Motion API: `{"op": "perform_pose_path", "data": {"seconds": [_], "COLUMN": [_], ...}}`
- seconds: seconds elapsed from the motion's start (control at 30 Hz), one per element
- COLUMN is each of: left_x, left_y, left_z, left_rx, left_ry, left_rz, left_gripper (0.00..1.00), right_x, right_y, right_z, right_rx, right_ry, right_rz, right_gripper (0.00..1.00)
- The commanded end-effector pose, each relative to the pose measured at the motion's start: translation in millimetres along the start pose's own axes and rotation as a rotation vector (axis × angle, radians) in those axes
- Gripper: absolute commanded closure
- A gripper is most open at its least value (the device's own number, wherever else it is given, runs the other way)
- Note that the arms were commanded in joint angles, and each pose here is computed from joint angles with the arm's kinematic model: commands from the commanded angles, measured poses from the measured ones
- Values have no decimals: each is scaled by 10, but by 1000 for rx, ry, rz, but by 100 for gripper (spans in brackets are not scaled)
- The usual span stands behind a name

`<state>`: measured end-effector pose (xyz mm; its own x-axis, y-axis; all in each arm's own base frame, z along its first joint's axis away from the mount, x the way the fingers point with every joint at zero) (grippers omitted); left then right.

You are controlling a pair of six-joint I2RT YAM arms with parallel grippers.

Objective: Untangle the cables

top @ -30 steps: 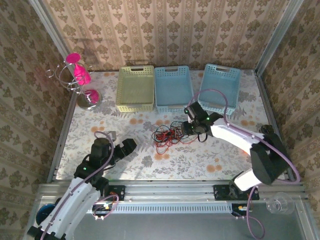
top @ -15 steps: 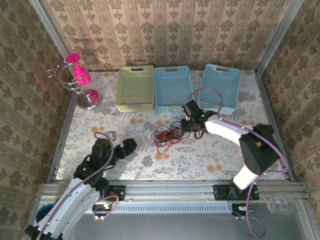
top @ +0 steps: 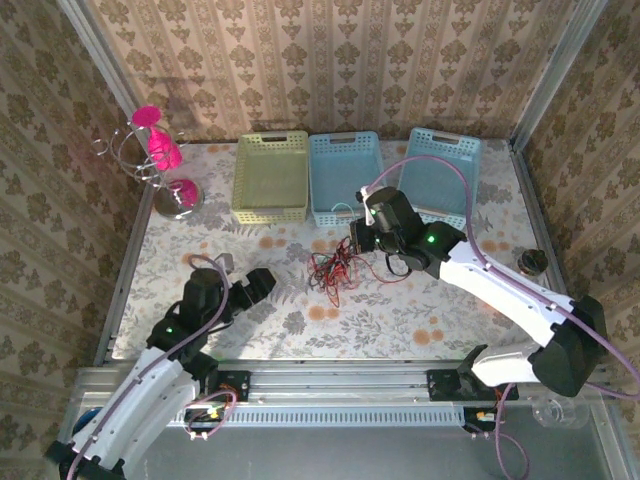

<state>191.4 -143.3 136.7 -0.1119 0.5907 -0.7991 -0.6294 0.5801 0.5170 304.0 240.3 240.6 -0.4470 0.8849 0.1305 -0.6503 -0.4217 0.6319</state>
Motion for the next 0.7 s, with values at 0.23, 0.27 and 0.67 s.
{"op": "perform_pose_path", "data": {"seconds": [0.23, 0.27, 0.67], "left_x": [-163, -152, -113], "left_y": [-5, -9, -22], "left_z": [37, 29, 24], "left_rx": [-2, 1, -3], "left_ry": [-18, -16, -18], "left_rz": [-40, -37, -26], "left_gripper": [8, 8, 8], "right_x": [64, 64, -724], "right_y": [-35, -55, 9], "right_z": [-93, -112, -523], "right_rx": [29, 37, 106], "right_ry": [14, 14, -99], "right_rz": [-2, -2, -223], "right_gripper": [100, 100, 83]}}
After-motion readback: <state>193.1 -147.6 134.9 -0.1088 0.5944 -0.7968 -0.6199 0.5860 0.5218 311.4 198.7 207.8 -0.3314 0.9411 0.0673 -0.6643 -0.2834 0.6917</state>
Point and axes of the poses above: each hand's point on the last joint's axis, 136 mm out from that joint toward the fingers, its own y axis back along the fingers, its own x axis along the line the jaws close on, z = x × y, the point moved 1 cm from there along y, back along the fingers, and after that the axes turned 8 degrees about y, right-handed, at the moved point
